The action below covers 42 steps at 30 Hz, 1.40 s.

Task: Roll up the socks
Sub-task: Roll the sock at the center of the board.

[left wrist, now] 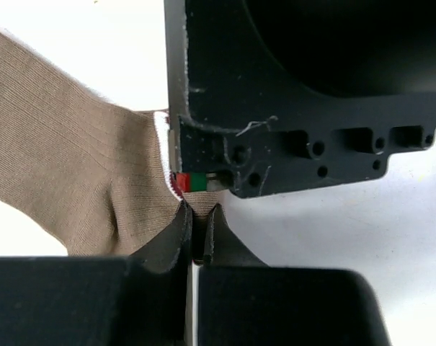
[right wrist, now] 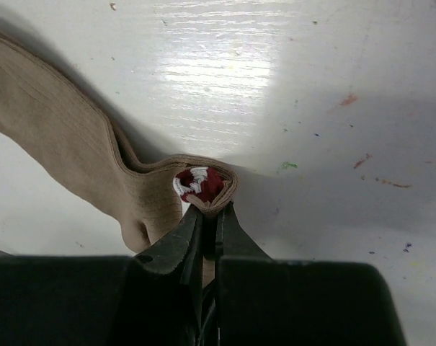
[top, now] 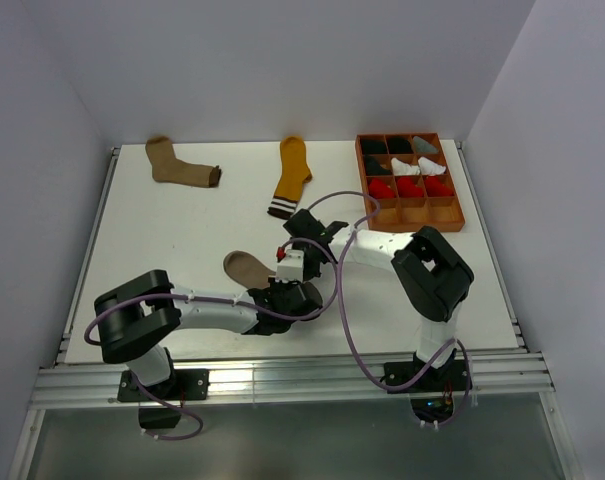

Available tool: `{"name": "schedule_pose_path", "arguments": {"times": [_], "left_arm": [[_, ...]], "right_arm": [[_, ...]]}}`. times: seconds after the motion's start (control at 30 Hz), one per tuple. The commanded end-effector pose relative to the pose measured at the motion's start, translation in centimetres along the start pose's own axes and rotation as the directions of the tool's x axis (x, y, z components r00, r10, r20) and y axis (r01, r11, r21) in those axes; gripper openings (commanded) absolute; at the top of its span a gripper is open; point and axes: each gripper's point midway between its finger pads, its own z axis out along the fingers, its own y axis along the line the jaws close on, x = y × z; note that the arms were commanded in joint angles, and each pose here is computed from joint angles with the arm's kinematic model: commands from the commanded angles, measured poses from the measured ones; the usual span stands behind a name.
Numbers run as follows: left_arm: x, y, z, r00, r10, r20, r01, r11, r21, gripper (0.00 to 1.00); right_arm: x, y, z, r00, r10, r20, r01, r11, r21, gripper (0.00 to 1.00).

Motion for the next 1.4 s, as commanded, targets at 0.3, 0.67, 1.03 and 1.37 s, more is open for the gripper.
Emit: {"name": "schedule_pose_path", "arguments": {"times": [0.3,0.67,1.03,1.37], "left_arm": [[-0.1,-1.0,-1.1,0.988,-0.127,-0.090,0.143,0.969,0.201,0.00],[-1.5,0.3,-1.6,0.891,-0.364,-0.272,0.450,0.784,0.427,0.00],[-1.2,0.9,-1.2,0.786,-0.461,-0.412,0.613,0.673,0.415,0.00],[0.7,1.7,0.1,0.744,-0.469,-0.476,0.649,0.679,0.344,0.00]], "right_arm": [[-1.3,2.0,-2.8,0.981,0.149,0.121,-0.100,0.935,-0.339,0.31],[-1.5,0.9,-4.6,0.948,0.231,0.219,-0.075,0.829,-0.554,0.59],[-0.3,0.5,-2.1,0.952,0.250,0.177,-0.098,0.795,-0.598,0.57],[0.3,-0.3,-0.4,0.953,0.260,0.154,-0.124,0.801,-0.586,0.42]]}}
